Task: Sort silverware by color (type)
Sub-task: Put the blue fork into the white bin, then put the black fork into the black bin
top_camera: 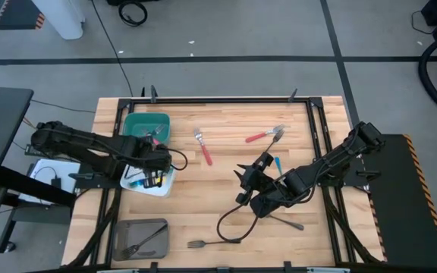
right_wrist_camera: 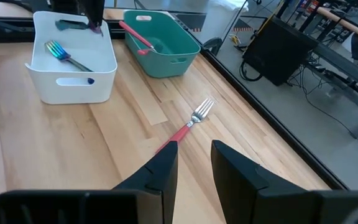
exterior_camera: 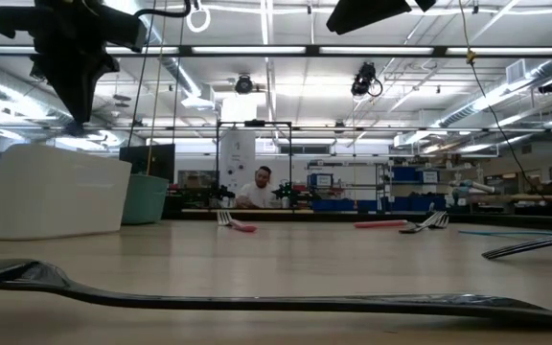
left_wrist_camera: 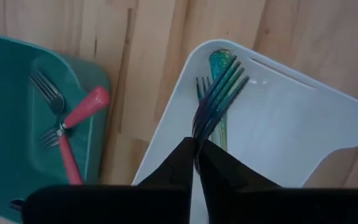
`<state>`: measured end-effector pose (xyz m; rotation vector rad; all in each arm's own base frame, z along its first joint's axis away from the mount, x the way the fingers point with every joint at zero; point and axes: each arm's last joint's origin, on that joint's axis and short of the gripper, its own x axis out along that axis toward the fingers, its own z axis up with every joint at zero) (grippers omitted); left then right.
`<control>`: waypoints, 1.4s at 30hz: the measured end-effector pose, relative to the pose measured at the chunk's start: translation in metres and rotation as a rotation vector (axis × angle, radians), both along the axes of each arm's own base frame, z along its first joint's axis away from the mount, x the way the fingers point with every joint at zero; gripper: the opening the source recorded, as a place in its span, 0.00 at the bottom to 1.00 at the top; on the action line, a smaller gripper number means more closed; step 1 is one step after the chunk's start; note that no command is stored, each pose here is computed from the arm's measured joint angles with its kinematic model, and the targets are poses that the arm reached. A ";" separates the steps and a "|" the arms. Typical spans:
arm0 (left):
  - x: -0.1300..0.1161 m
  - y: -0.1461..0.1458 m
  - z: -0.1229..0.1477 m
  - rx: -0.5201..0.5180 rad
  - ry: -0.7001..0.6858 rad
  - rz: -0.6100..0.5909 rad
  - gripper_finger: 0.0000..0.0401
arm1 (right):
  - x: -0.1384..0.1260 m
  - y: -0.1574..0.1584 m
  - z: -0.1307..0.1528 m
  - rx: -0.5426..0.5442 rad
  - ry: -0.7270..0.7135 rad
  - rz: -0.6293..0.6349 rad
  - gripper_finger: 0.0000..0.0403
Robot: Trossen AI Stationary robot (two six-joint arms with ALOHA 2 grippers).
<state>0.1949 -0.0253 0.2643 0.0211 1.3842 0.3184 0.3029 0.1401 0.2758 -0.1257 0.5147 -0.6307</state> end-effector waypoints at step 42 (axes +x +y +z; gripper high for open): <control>0.112 -0.106 -0.042 -0.547 -0.577 -0.359 0.29 | -0.002 0.004 -0.001 0.111 -0.029 -0.001 0.26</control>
